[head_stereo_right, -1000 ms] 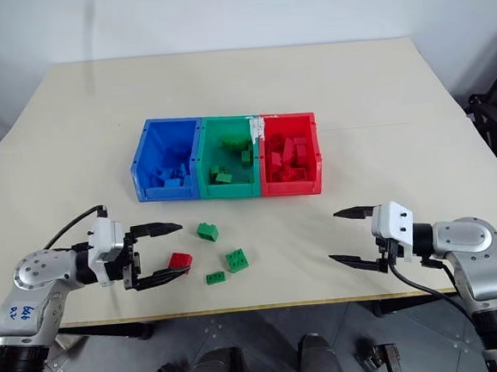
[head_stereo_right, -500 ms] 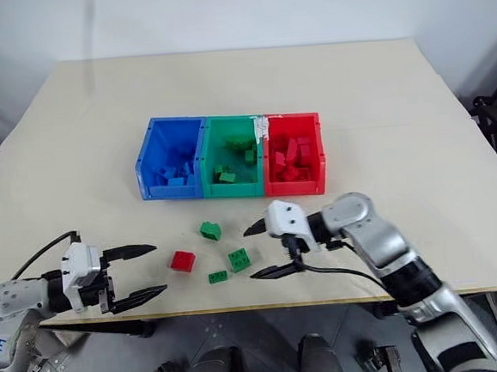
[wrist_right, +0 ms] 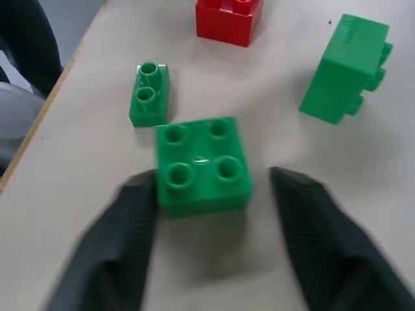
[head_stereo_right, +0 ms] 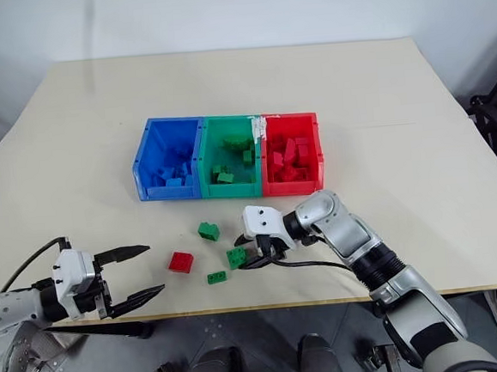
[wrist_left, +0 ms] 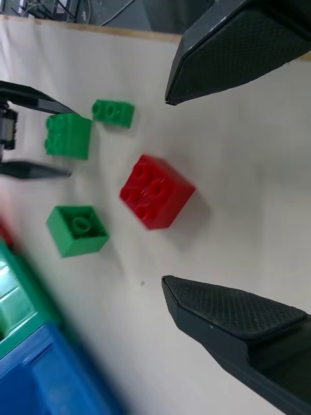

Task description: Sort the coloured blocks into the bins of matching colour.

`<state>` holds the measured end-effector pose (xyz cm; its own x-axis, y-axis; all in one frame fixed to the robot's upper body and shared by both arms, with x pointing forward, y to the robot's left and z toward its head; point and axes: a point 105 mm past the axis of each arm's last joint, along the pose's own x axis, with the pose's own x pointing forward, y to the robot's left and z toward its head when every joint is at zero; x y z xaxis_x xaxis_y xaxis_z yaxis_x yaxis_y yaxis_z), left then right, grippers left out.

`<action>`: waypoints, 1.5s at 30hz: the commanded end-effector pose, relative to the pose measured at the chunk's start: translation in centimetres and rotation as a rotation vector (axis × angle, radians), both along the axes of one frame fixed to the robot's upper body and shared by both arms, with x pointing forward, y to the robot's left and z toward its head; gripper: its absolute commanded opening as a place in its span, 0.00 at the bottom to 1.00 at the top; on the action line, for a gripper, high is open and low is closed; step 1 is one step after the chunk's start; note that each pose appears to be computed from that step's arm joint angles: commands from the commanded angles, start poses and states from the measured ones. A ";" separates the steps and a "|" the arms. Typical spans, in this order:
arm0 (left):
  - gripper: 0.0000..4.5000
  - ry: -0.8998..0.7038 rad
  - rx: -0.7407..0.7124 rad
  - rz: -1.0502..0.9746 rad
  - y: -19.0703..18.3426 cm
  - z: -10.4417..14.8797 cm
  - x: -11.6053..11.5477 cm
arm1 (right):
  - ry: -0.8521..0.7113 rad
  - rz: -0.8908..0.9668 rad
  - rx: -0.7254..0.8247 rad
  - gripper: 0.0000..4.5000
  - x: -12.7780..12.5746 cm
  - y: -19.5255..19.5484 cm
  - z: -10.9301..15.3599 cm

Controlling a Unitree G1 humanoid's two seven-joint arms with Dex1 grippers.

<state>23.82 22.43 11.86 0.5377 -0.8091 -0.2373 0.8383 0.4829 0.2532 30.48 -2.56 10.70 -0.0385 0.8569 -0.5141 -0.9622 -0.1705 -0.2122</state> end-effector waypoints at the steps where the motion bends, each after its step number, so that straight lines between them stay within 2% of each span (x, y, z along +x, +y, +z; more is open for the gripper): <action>1: 1.00 -0.023 -0.004 0.004 0.2 0.5 0.2 | -0.015 0.005 0.042 0.33 -0.2 -0.1 1.0; 5: 1.00 -0.029 -0.009 0.009 0.3 0.4 0.2 | 0.004 -0.012 0.108 0.32 -0.5 -0.6 2.0; 8: 1.00 -0.056 -0.073 0.066 0.5 0.9 0.7 | 0.001 -0.132 0.257 0.32 1.1 -0.6 5.1; 10: 1.00 -0.078 -0.111 0.114 0.8 1.3 1.0 | -0.023 -0.222 0.338 0.32 2.6 -1.0 7.3; 13: 1.00 -0.092 -0.125 0.183 2.0 1.4 0.9 | -0.107 -0.424 0.435 0.32 6.7 -2.1 10.9; 16: 1.00 -0.085 -0.135 0.222 2.8 1.2 0.8 | -0.172 -0.514 0.461 0.32 9.1 -2.4 12.5; 19: 1.00 -0.080 -0.130 0.235 3.1 1.0 0.5 | -0.210 -0.573 0.456 0.32 11.1 -2.1 13.0; 26: 1.00 -0.089 -0.129 0.244 3.1 1.3 0.4 | -0.217 -0.550 0.456 0.86 11.6 -1.3 12.8; 28: 1.00 -0.088 -0.129 0.240 2.9 1.3 0.4 | -0.230 -0.538 0.480 0.99 11.3 -1.8 13.2; 30: 1.00 -0.086 -0.126 0.225 2.6 1.4 0.4 | -0.253 -0.515 0.494 0.99 10.8 -2.5 13.4; 34: 1.00 -0.097 -0.125 0.173 1.6 1.8 1.1 | -0.261 -0.404 0.533 0.99 7.9 -4.6 13.0; 39: 1.00 -0.097 -0.094 0.055 -0.2 2.0 2.2 | -0.246 -0.302 0.506 0.99 2.8 -8.4 10.2; 45: 1.00 -0.059 -0.071 -0.097 -2.6 1.6 2.8 | -0.220 -0.363 0.323 0.99 -0.7 -13.8 5.6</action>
